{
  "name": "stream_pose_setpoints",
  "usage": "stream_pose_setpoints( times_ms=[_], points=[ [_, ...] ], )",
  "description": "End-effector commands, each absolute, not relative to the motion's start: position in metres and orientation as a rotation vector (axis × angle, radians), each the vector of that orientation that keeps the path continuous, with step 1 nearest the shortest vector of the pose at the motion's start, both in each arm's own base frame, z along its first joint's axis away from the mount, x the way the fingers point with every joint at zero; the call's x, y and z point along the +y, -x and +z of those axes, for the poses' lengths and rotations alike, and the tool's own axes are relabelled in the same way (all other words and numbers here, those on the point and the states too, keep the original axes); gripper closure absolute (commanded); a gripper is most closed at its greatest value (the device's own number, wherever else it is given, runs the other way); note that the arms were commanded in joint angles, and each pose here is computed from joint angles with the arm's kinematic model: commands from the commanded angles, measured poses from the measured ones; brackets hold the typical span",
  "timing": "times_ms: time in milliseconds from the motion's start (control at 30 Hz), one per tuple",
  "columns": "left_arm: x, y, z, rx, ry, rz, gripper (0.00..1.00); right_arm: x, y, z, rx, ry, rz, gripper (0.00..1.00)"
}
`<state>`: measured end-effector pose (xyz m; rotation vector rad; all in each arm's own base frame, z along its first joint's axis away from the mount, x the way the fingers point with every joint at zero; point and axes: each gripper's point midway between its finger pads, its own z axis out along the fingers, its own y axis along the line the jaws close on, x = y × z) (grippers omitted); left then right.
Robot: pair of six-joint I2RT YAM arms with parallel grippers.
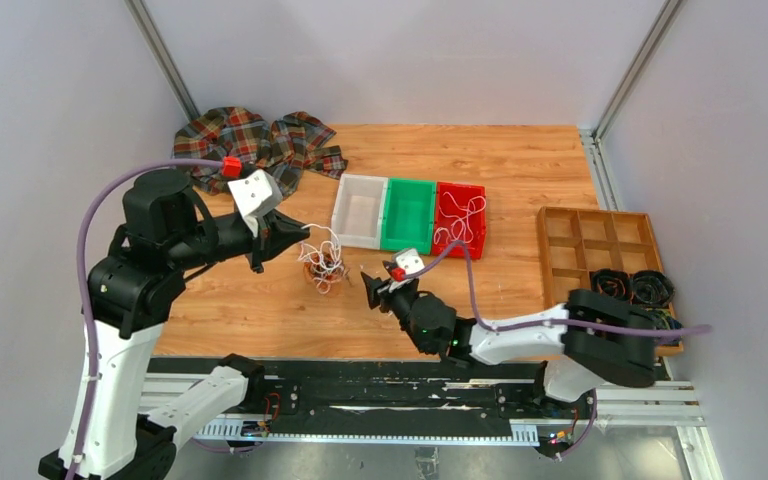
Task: Untangle the cables
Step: Untie the cable.
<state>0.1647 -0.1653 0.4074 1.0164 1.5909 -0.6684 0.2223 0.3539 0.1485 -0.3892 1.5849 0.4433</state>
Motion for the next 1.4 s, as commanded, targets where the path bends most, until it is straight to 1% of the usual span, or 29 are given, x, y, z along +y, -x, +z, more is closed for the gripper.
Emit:
stream_pose_setpoints(
  times_ms=[0,100,200,333,567,700,867,967,1033,1200,1367],
  points=[
    [-0.166,-0.168,0.392,1.613,-1.035,-0.663,0.99,0.372,-0.203,0.239,1.396,0.480,0.622,0.47],
    [-0.166,-0.170,0.379,1.637,-1.046,-0.660,0.99,0.376,-0.190,0.292,1.310,0.531,0.699,0.47],
    [-0.166,-0.172,0.368,1.667,-1.051,-0.668,0.99,0.381,-0.178,0.323,1.239,0.591,0.763,0.46],
    [-0.167,-0.173,0.362,1.695,-1.041,-0.685,0.99,0.395,-0.161,0.344,1.164,0.672,0.845,0.44],
    [-0.164,-0.169,0.361,1.678,-1.045,-0.663,0.99,0.408,-0.143,0.357,1.114,0.769,0.919,0.44],
    [-0.167,-0.160,0.364,1.665,-1.049,-0.712,0.99,0.414,-0.156,0.355,1.146,0.785,0.836,0.44],
    [-0.175,-0.146,0.368,1.643,-1.065,-0.811,0.99,0.424,-0.191,0.359,1.172,0.708,0.652,0.44],
    [-0.179,-0.134,0.376,1.607,-1.090,-0.867,1.00,0.429,-0.208,0.356,1.170,0.683,0.547,0.46],
    [-0.181,-0.130,0.381,1.586,-1.101,-0.890,1.00,0.423,-0.221,0.350,1.192,0.625,0.492,0.48],
    [-0.182,-0.128,0.393,1.567,-1.095,-0.901,1.00,0.409,-0.241,0.323,1.241,0.551,0.467,0.50],
    [-0.181,-0.124,0.401,1.553,-1.086,-0.902,1.00,0.393,-0.251,0.292,1.304,0.523,0.505,0.60]
  ],
)
